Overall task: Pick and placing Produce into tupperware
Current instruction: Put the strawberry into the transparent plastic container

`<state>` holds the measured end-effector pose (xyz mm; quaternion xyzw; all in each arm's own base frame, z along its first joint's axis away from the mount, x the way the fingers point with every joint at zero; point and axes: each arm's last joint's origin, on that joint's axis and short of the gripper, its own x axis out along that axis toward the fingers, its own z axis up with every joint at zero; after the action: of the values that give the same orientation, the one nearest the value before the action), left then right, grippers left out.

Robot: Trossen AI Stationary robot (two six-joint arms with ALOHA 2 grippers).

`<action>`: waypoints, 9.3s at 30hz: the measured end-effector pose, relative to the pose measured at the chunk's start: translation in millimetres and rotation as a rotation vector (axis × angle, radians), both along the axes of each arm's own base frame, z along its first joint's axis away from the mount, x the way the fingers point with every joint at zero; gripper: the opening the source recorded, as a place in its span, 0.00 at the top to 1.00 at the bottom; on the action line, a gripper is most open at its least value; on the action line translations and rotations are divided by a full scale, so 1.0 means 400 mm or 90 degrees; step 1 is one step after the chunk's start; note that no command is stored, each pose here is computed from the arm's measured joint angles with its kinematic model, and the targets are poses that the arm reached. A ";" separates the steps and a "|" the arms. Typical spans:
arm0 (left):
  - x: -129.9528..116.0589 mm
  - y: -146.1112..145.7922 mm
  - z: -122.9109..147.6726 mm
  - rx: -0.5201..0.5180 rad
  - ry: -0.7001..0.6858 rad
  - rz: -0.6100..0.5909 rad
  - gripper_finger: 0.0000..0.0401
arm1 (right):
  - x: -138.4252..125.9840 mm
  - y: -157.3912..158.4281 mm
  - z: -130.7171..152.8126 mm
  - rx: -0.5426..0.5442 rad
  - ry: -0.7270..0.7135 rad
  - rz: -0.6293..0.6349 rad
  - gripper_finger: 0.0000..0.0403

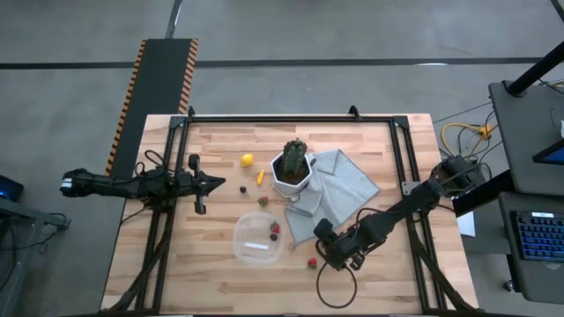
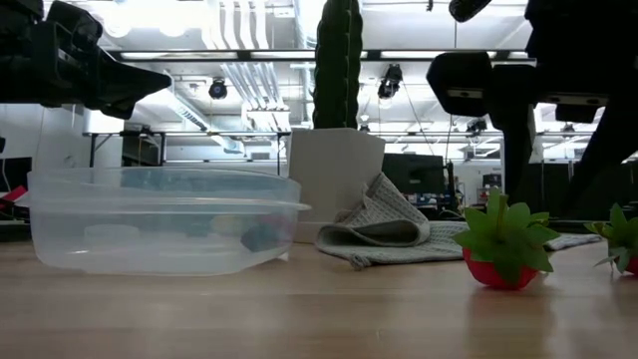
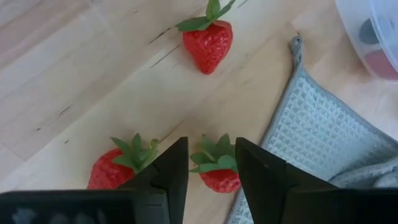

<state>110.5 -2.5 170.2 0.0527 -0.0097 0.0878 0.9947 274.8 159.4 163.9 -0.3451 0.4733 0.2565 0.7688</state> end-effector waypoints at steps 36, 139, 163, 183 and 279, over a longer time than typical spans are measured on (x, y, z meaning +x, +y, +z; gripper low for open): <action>0.000 0.000 0.000 0.000 0.000 0.000 1.00 | -0.016 -0.020 0.017 0.001 0.007 -0.164 0.68; 0.000 0.000 0.002 0.000 -0.006 0.000 1.00 | 0.214 -0.060 0.138 0.074 -0.159 -0.199 0.72; 0.000 0.000 0.002 0.000 -0.005 0.000 1.00 | 0.404 -0.102 0.041 0.110 -0.123 -0.137 0.70; 0.000 0.000 0.002 0.000 -0.005 0.000 1.00 | 0.368 -0.125 0.091 0.109 -0.068 -0.205 0.56; 0.000 0.000 0.002 0.003 -0.004 0.000 1.00 | -0.027 0.009 -0.026 0.205 0.105 -0.394 0.98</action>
<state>110.4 -2.5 171.0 0.0545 -0.0132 0.0881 0.9945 264.0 162.8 153.6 -0.0379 0.5695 0.1099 0.8137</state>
